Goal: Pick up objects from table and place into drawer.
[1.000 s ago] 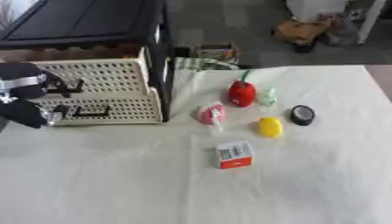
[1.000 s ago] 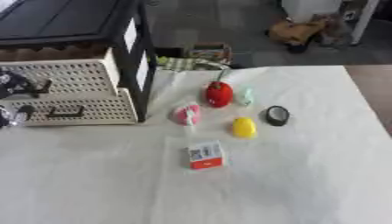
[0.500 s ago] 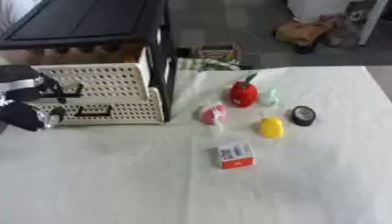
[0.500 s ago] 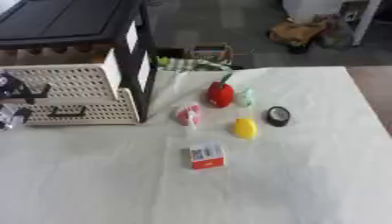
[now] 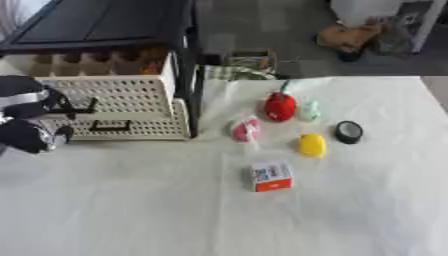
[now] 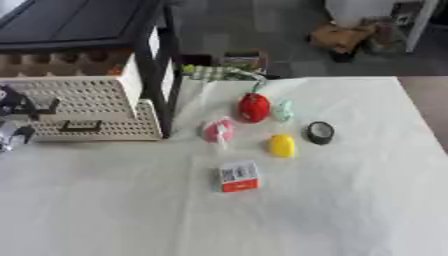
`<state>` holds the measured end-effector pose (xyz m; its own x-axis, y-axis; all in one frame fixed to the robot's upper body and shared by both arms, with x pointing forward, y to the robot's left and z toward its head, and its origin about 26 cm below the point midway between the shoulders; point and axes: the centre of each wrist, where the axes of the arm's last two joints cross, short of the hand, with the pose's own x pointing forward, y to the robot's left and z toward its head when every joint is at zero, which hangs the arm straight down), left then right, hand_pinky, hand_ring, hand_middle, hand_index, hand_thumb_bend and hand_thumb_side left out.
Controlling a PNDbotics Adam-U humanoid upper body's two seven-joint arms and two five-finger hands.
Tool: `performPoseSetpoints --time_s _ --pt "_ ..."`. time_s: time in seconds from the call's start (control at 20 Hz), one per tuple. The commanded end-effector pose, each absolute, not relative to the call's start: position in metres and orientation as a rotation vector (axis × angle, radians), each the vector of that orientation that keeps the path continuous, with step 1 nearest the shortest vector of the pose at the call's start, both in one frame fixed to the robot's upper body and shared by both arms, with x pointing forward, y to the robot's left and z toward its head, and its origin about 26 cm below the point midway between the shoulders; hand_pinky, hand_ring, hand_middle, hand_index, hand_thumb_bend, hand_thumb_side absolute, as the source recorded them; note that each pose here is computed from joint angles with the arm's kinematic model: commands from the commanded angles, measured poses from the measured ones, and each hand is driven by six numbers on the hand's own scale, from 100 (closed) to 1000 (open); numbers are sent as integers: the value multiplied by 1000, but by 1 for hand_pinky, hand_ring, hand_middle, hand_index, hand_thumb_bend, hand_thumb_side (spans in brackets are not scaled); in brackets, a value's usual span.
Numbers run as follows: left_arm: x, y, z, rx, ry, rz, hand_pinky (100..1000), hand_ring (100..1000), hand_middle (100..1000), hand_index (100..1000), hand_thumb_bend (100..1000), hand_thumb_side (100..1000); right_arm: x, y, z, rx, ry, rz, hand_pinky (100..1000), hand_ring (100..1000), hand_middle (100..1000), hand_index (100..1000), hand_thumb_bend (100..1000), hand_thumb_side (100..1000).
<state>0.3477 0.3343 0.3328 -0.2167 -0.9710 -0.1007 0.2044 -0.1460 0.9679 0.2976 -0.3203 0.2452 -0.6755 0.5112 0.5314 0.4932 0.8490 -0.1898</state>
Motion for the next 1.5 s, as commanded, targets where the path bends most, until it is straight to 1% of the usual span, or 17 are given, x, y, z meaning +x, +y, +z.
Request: performPoseSetpoints --time_s 0.05,0.15,0.2,0.25,1.5 --pt "337 338 347 1086 -1119 -1553 100 100 100 762 105 408 294 -322 254 -753 -2464 43 729 582 517 720 425 756" --pt "335 336 347 1085 -1120 -1560 100 100 100 760 105 408 294 -322 255 -752 -2465 42 729 582 518 720 425 756" --pt "334 336 346 1085 -1119 -1564 100 100 100 759 133 388 294 -322 254 -752 -2465 41 729 582 517 720 429 760" --pt "333 335 345 1085 -1118 -1567 100 100 100 759 105 408 294 -322 254 -752 -2464 40 730 582 517 720 426 755" --pt "311 336 333 1127 -1099 -1566 100 100 100 746 105 408 294 -321 254 -747 -2465 22 729 583 518 720 425 746"
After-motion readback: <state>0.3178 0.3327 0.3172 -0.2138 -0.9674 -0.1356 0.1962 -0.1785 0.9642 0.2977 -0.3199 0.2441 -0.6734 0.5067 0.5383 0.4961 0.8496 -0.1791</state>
